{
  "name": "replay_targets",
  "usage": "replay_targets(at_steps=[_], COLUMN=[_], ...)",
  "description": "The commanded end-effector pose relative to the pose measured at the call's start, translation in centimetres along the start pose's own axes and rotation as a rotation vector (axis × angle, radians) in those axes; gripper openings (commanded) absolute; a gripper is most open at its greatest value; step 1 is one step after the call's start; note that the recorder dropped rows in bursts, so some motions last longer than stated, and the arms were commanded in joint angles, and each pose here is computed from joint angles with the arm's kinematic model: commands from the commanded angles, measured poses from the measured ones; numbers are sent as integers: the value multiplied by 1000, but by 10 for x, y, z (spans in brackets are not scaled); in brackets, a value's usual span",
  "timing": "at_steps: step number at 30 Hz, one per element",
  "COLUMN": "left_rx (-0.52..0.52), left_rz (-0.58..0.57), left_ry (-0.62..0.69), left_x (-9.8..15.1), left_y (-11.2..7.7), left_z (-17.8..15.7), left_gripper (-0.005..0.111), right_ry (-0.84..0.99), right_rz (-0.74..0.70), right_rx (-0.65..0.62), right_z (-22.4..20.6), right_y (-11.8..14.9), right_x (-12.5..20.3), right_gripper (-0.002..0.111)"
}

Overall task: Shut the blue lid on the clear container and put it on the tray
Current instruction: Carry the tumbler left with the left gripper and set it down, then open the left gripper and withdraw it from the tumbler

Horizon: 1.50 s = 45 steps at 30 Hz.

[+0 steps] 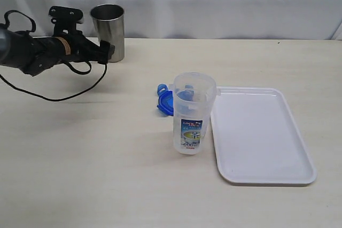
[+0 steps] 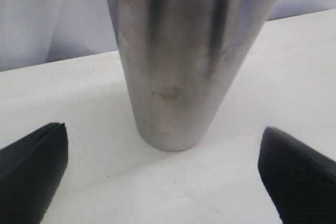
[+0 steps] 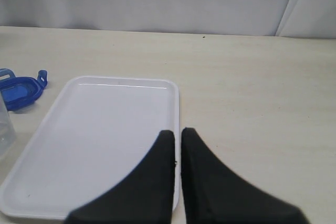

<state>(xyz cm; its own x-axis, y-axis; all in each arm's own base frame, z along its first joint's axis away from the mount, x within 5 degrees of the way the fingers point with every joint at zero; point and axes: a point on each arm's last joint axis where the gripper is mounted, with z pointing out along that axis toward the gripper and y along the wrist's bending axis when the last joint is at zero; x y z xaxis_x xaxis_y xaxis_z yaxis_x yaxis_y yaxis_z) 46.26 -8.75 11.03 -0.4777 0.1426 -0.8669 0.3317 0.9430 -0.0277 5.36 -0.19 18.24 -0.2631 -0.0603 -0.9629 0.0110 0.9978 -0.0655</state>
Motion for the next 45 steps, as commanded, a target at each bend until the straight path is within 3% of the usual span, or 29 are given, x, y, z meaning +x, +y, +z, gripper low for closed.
replay_targets(at_steps=[1, 10, 16, 22, 29, 36, 39, 41, 45], left_rx=[-3, -43, -156, -206, -260, -374, -381, -353, -205], left_rz=[7, 88, 104, 173, 164, 1, -125, -207, -220], left_ry=[-31, -89, 5, -18, 51, 243, 298, 340, 436], left_x=[-11, -49, -68, -92, -97, -84, -87, -90, -94], left_y=[2, -1, 6, 5, 3, 12, 11, 7, -6], left_z=[-23, -79, -112, -145, -164, -171, -174, -176, -174], left_gripper=[91, 91, 91, 91, 91, 91, 91, 91, 91], right_ry=[-7, -7, -7, -7, -7, -7, -7, -7, -7], right_rz=[0, 0, 0, 0, 0, 0, 0, 0, 0], right_rx=[4, 4, 4, 4, 4, 4, 4, 4, 4], right_z=[0, 0, 0, 0, 0, 0, 0, 0, 0], right_y=[0, 0, 0, 0, 0, 0, 0, 0, 0], right_x=[0, 0, 0, 0, 0, 0, 0, 0, 0], right_gripper=[5, 5, 5, 5, 5, 5, 5, 5, 5])
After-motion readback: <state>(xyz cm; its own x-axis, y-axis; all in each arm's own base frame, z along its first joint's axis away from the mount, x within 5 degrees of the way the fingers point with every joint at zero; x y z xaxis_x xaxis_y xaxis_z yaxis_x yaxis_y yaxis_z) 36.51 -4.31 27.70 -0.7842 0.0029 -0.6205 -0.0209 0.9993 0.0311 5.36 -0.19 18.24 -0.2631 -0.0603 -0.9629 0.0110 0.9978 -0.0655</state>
